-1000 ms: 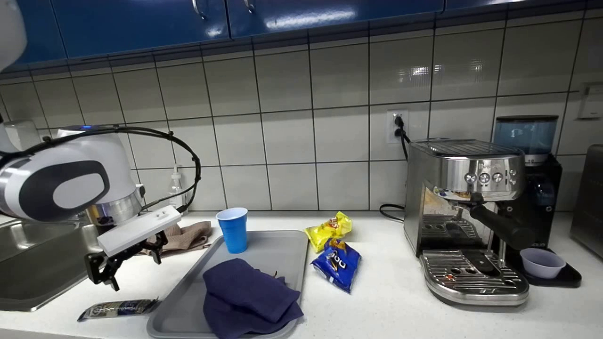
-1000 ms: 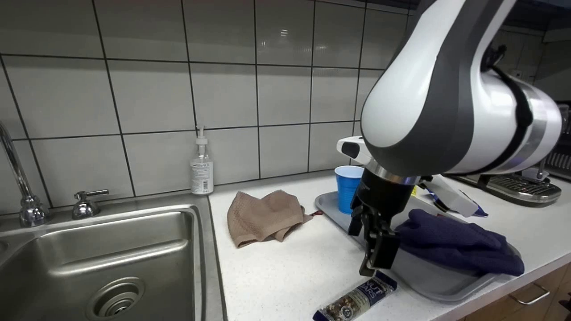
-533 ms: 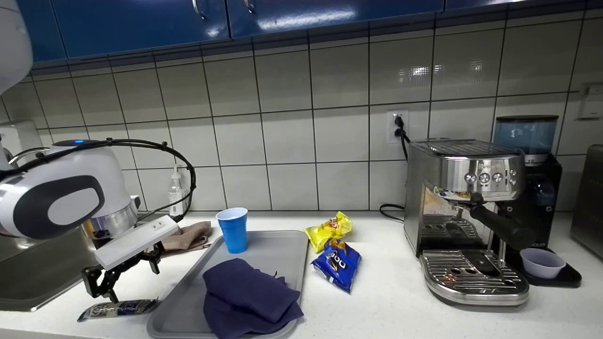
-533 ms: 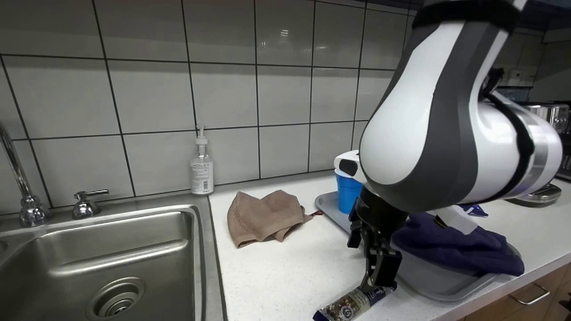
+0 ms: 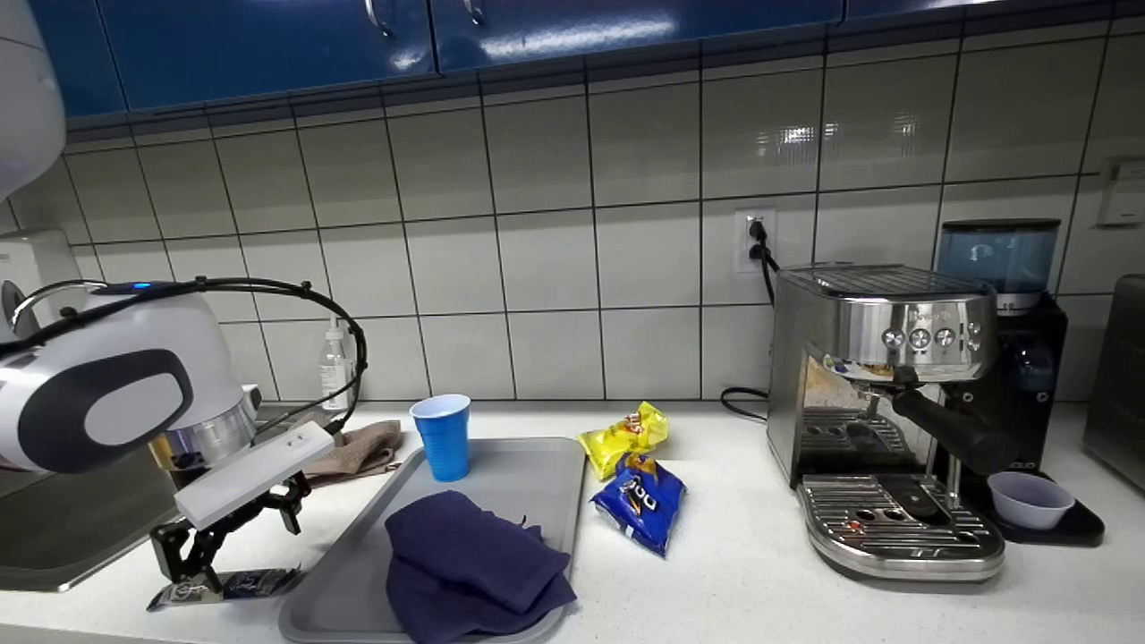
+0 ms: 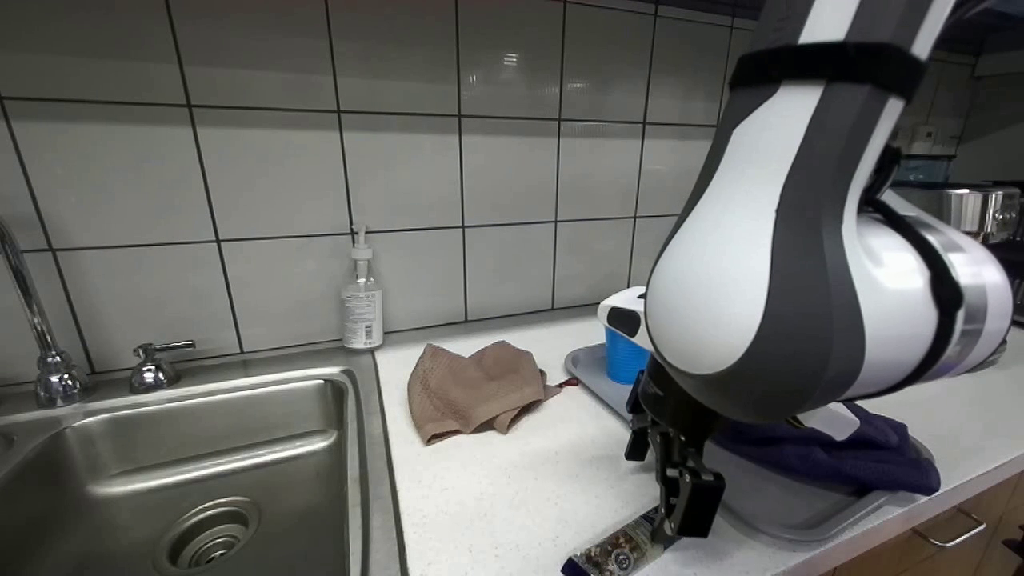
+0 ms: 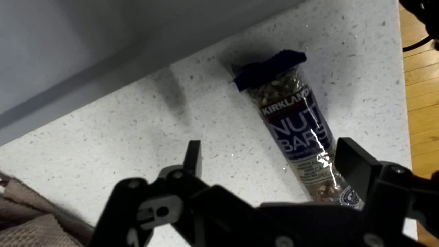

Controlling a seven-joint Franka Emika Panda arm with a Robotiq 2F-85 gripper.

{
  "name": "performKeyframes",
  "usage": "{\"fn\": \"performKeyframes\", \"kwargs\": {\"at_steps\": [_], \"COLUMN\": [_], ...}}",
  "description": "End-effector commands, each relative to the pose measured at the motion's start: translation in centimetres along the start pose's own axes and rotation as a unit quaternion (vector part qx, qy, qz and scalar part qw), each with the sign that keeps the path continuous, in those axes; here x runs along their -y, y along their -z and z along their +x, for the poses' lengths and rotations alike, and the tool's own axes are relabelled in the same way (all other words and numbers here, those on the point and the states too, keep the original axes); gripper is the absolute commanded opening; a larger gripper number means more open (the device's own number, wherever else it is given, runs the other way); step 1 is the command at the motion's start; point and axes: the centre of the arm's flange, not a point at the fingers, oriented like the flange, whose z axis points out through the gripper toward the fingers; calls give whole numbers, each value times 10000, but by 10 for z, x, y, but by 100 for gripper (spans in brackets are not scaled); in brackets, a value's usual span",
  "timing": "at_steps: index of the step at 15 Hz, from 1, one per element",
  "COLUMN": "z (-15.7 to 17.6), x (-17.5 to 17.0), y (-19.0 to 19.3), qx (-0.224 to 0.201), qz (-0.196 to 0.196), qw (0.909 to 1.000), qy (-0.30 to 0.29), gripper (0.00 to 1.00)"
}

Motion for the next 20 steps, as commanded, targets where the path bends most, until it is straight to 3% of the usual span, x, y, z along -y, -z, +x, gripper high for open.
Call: {"fn": "performKeyframes", "kwargs": {"at_steps": [1,8,9,11,18,20], "z": [-3,-5,-5,-5,-4,-3], "x": [3,8,8,8,5,3], "y": [0,-2,-2,-2,1,6], "qx": [22,28,24,14,-9,-36], "qz": [-129,-106,-107,-95,-103,-117], "qw": [9998,9998,9998,9997,9998,9999], "qy": [132,194,193,202,142,120], "gripper": [100,100,75,66,10,7]}}
